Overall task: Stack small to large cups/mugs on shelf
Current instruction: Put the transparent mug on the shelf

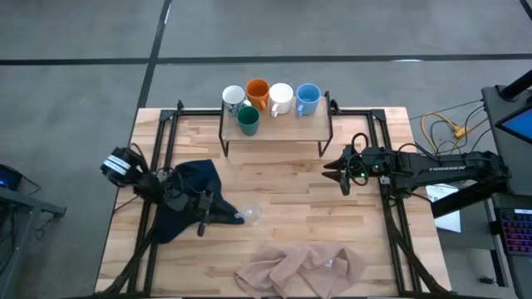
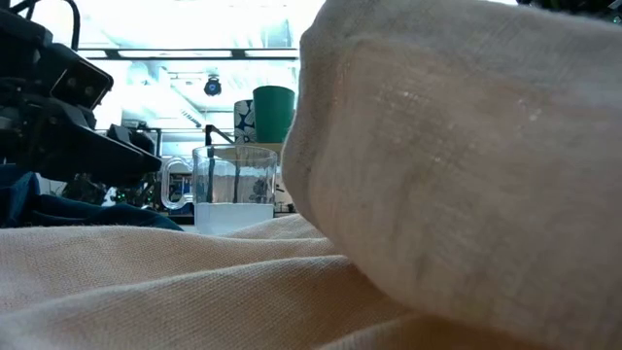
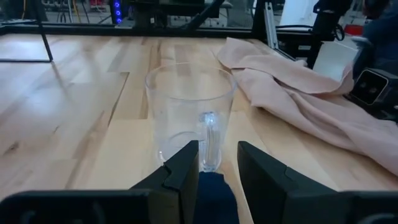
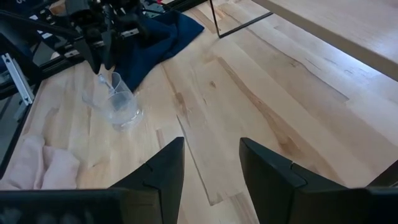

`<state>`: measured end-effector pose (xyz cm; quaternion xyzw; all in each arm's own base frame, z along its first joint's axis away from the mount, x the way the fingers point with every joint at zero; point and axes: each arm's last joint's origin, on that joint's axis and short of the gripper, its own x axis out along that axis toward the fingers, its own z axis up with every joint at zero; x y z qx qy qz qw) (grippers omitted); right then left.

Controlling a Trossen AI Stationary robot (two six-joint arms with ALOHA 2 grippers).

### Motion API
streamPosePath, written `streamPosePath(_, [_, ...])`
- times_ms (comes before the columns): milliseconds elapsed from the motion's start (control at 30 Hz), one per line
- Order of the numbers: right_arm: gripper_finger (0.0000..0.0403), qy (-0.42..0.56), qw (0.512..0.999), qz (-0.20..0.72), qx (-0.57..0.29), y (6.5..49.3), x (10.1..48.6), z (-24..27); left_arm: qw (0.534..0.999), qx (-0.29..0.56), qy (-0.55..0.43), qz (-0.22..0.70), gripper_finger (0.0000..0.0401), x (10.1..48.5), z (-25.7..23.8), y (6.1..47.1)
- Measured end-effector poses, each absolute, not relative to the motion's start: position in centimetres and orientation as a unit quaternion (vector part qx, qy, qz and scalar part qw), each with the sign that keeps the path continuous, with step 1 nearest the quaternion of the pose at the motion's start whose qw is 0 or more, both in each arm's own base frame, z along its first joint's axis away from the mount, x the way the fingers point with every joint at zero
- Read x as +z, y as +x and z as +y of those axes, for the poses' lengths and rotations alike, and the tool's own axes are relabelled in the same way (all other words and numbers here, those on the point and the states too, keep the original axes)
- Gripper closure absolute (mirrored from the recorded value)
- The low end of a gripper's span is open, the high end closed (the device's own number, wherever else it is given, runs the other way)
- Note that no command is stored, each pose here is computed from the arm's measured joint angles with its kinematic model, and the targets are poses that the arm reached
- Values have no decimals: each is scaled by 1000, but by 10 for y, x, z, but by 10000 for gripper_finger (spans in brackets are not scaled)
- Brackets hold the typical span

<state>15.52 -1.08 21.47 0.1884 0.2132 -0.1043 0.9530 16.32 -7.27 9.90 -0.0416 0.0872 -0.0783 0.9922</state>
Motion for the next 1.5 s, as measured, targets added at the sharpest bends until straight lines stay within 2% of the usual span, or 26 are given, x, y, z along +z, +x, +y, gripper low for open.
streamPosePath(1500, [254,185,956,204,-102,156,216,-11,994,-55,-42,81,304,86,-89,200])
